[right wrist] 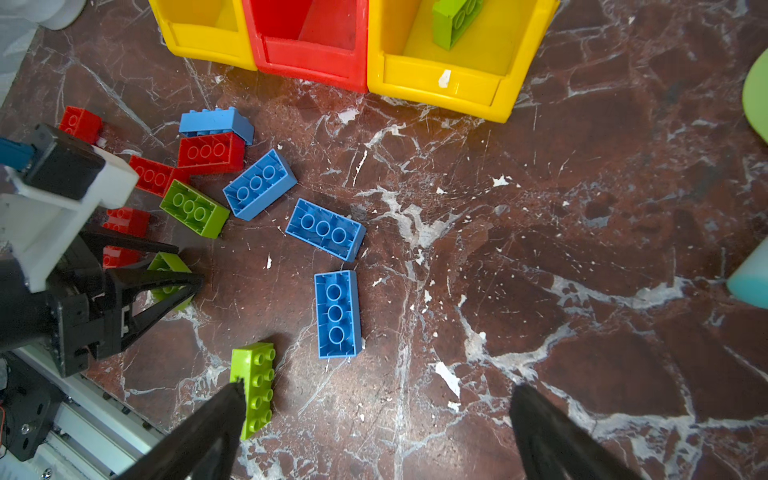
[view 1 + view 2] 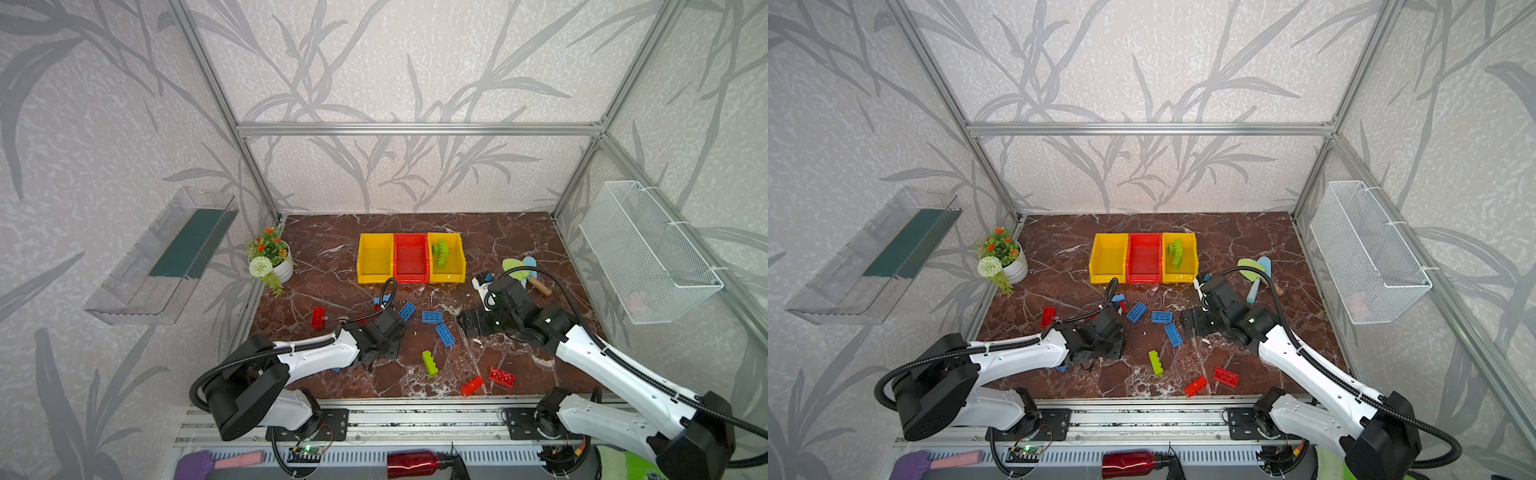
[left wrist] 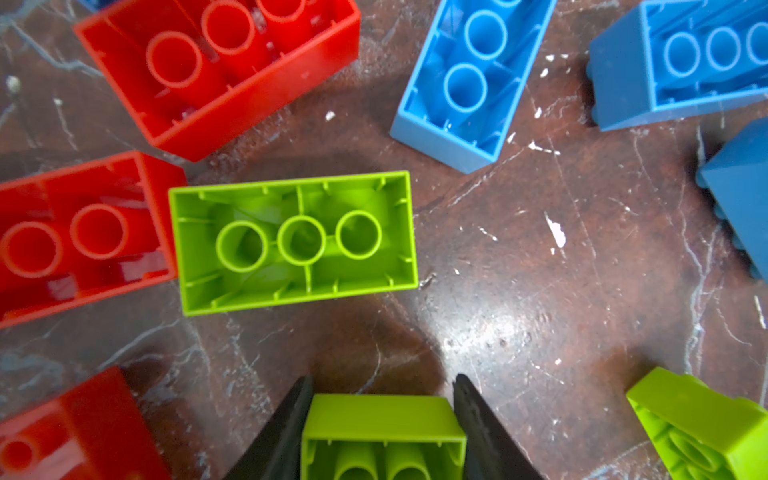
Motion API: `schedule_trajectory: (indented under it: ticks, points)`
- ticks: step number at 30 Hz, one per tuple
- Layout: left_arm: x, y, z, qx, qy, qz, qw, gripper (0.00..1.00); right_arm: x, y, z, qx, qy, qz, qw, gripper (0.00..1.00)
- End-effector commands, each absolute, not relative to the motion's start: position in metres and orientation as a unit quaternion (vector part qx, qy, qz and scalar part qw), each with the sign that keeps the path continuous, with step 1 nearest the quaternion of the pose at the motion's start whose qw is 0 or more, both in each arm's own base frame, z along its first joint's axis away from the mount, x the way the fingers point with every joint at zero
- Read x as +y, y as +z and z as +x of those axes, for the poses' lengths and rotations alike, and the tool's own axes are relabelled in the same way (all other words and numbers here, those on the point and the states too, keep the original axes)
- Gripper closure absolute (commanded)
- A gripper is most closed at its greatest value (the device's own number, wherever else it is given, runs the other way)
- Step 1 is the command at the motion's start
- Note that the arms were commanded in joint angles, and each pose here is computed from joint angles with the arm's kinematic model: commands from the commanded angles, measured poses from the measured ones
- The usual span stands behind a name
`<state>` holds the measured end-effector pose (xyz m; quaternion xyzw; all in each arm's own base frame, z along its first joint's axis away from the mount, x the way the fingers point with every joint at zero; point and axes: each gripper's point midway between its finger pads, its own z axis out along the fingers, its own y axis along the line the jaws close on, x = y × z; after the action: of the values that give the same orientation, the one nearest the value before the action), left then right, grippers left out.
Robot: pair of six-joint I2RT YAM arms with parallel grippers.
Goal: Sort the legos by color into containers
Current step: 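Lift the lime-green brick with the left gripper and drop it into the yellow bin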
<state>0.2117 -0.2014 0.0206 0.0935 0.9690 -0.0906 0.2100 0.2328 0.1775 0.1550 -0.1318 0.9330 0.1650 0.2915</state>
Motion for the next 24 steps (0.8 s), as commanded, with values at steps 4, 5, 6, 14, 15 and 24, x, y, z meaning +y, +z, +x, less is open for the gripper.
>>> schedule_trajectory:
  ticks: [4, 5, 6, 14, 15, 24]
  points:
    - [-0.2, 0.034, 0.216, 0.971, -0.075, 0.083, 0.211, 0.58, 0.166, 0.161, 0.224, 0.932, 0.157, -0.128, 0.302, 0.01]
    - [-0.202, 0.038, 0.217, 0.97, -0.079, 0.083, 0.215, 0.58, 0.164, 0.162, 0.223, 0.931, 0.155, -0.126, 0.304, 0.01]
    - [-0.204, 0.042, 0.219, 0.969, -0.083, 0.084, 0.217, 0.59, 0.162, 0.164, 0.222, 0.931, 0.155, -0.124, 0.307, 0.01]
    - [-0.218, 0.089, 0.241, 0.96, -0.084, 0.087, 0.252, 0.61, 0.149, 0.179, 0.215, 0.924, 0.155, -0.108, 0.333, 0.01]
    - [-0.221, 0.096, 0.246, 0.959, -0.079, 0.091, 0.257, 0.61, 0.147, 0.18, 0.214, 0.923, 0.155, -0.105, 0.337, 0.01]
    - [-0.267, 0.141, 0.308, 0.949, -0.074, 0.125, 0.281, 0.62, 0.136, 0.187, 0.209, 0.916, 0.169, -0.083, 0.355, 0.01]
